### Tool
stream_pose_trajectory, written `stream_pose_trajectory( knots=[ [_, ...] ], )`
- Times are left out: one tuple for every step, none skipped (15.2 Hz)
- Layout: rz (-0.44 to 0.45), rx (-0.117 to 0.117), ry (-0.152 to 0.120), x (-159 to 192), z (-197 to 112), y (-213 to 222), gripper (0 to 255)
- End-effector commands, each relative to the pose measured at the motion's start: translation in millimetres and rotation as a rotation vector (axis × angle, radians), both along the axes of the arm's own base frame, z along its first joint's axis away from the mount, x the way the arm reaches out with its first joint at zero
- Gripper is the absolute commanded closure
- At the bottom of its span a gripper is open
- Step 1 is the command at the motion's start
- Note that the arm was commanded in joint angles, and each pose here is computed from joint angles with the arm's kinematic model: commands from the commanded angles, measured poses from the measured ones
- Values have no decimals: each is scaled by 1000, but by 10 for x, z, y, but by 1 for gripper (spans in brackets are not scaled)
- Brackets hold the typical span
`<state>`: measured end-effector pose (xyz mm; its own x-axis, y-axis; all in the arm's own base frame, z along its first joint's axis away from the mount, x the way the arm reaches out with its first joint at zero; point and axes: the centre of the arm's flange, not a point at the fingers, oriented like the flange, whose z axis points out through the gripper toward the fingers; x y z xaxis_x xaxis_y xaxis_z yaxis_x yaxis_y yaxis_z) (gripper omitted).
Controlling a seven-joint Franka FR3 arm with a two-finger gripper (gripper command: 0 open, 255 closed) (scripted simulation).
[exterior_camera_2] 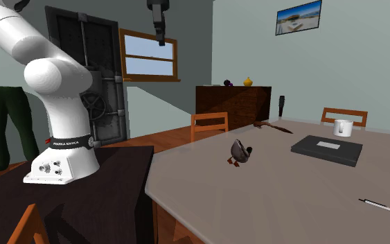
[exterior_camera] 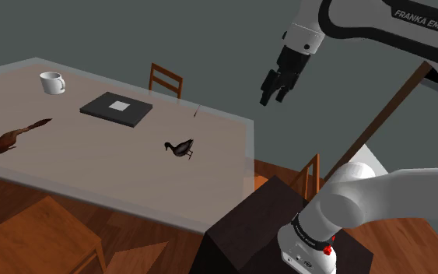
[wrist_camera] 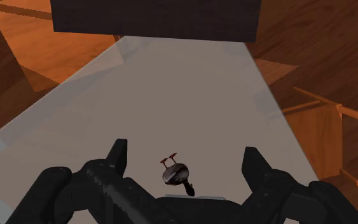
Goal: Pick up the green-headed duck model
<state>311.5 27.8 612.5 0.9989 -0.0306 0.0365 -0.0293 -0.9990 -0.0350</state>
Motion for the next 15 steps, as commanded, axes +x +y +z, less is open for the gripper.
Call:
stream_pose_trajectory(
  knots=[
    [0, 0, 0, 0, 0, 0, 0],
    [15, 2, -5, 71, -106, -20, 0],
    [30, 4, -10, 143, -211, -38, 0],
    [45, 6, -15, 216, -316, -55, 0],
    [60, 9, -20, 290, -420, -71, 0],
    [75, 11, -25, 364, -525, -85, 0],
    [89, 13, -31, 439, -629, -98, 0],
    [104, 15, -36, 515, -732, -110, 0],
    [119, 17, -41, 592, -835, -120, 0],
    [134, 19, -46, 669, -938, -129, 0],
    [149, 22, -51, 747, -1041, -136, 0],
    [164, 24, -56, 825, -1143, -142, 0],
    [179, 26, -61, 904, -1244, -147, 0],
    [194, 28, -66, 984, -1345, -151, 0],
    [209, 30, -71, 1064, -1446, -153, 0]
  ],
)
